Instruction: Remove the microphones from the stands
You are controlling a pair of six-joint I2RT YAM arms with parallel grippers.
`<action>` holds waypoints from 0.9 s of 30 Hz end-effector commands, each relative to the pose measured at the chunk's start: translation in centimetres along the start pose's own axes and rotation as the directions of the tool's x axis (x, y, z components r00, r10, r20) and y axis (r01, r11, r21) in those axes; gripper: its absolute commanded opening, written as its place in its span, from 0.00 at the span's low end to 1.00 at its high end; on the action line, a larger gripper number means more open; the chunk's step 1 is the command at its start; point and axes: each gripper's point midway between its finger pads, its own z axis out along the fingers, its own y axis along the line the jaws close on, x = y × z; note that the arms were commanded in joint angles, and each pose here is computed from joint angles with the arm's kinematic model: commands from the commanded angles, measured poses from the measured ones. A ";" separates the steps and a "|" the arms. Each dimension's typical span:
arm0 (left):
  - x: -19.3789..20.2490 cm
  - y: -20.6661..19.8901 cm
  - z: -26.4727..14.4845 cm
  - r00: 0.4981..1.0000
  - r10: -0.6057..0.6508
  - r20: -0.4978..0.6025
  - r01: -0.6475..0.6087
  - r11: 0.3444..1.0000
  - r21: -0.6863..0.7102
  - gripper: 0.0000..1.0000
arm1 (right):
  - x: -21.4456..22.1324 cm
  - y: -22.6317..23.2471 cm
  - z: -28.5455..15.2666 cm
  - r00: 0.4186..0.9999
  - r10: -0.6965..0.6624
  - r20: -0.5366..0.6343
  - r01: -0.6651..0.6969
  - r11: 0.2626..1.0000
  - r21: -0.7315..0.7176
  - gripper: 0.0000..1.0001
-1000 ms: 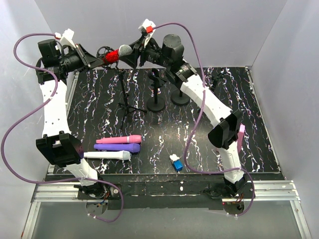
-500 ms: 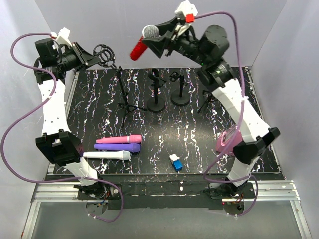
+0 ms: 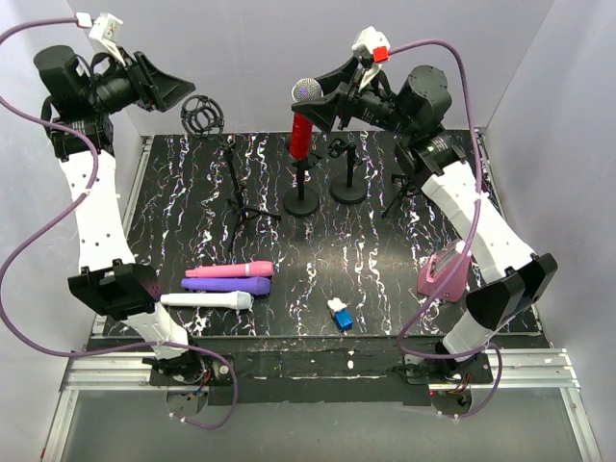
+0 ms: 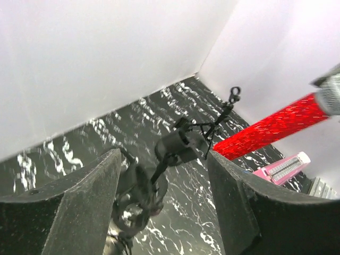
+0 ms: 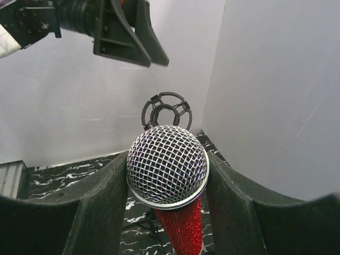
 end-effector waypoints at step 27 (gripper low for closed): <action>5.0 -21.9 10.3 0.959 0.282 0.037 -0.236 0.715 0.658 0.61 | -8.3 -0.7 1.7 0.975 0.086 0.203 -0.086 0.996 -0.010 0.01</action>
